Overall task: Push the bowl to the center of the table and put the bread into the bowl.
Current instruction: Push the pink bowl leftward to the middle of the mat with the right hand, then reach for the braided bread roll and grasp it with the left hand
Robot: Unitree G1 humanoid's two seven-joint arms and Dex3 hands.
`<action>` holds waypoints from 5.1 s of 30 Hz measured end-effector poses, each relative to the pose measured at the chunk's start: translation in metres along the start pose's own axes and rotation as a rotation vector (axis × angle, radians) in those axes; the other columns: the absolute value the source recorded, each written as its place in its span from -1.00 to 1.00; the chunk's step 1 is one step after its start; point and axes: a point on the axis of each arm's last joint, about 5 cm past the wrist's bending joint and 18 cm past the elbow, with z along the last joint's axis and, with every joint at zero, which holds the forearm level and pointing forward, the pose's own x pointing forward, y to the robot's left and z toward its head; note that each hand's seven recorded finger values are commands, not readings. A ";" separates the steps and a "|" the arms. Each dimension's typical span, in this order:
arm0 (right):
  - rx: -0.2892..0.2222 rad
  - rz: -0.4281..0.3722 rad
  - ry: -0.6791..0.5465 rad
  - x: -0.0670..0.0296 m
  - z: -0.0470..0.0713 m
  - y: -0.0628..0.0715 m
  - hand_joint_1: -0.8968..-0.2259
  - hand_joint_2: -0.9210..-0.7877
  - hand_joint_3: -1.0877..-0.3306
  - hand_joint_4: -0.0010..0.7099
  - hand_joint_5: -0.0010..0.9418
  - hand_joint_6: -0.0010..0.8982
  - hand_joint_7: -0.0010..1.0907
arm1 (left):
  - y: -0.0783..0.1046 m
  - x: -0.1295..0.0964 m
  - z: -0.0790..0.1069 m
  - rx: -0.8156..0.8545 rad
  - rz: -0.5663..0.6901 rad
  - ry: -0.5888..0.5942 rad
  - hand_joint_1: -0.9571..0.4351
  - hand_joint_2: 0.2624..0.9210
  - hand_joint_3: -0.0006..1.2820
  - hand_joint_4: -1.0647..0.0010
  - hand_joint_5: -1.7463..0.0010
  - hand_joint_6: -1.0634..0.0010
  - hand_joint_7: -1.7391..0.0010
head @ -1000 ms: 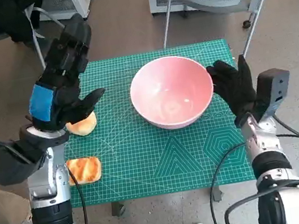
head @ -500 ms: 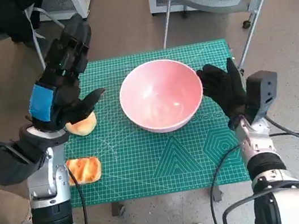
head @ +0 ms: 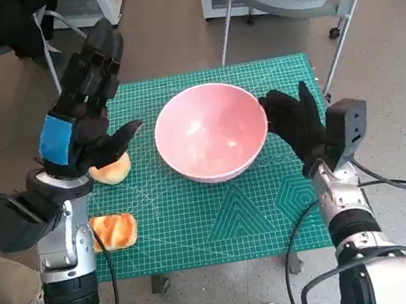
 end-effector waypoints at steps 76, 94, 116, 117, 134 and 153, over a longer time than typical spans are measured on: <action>-0.262 0.492 -0.893 0.0010 0.094 0.039 -0.49 -1.00 -0.37 -0.89 -0.98 -0.85 -0.83 | 0.047 -0.037 0.086 0.516 -0.128 0.561 0.16 0.35 -0.99 0.82 0.96 0.63 0.79; -0.234 0.489 -0.864 0.0030 0.089 0.042 -0.56 -1.00 -0.33 -0.88 -0.98 -0.87 -0.79 | 0.004 -0.056 0.133 0.795 -0.246 0.824 0.15 0.31 -1.00 0.70 0.99 0.40 0.93; -0.212 0.480 -0.848 0.0036 0.086 0.040 -0.55 -1.00 -0.33 -0.89 -0.99 -0.89 -0.75 | 0.000 -0.065 0.091 0.713 -0.352 1.083 0.07 0.31 -1.00 0.71 1.00 0.37 0.98; -0.211 0.481 -0.847 0.0037 0.086 0.040 -0.55 -1.00 -0.33 -0.89 -0.99 -0.89 -0.75 | 0.000 -0.065 0.090 0.712 -0.355 1.090 0.07 0.31 -1.00 0.71 1.00 0.37 0.99; -0.202 0.480 -0.860 0.0032 0.089 0.040 -0.54 -1.00 -0.35 -0.89 -1.00 -0.92 -0.71 | 0.006 -0.058 0.068 0.685 -0.369 1.183 0.13 0.33 -1.00 0.72 1.00 0.38 1.00; -0.207 0.484 -0.867 0.0027 0.090 0.039 -0.54 -1.00 -0.35 -0.89 -1.00 -0.95 -0.66 | 0.015 -0.055 0.036 0.730 -0.394 1.343 0.06 0.34 -1.00 0.73 1.00 0.40 1.00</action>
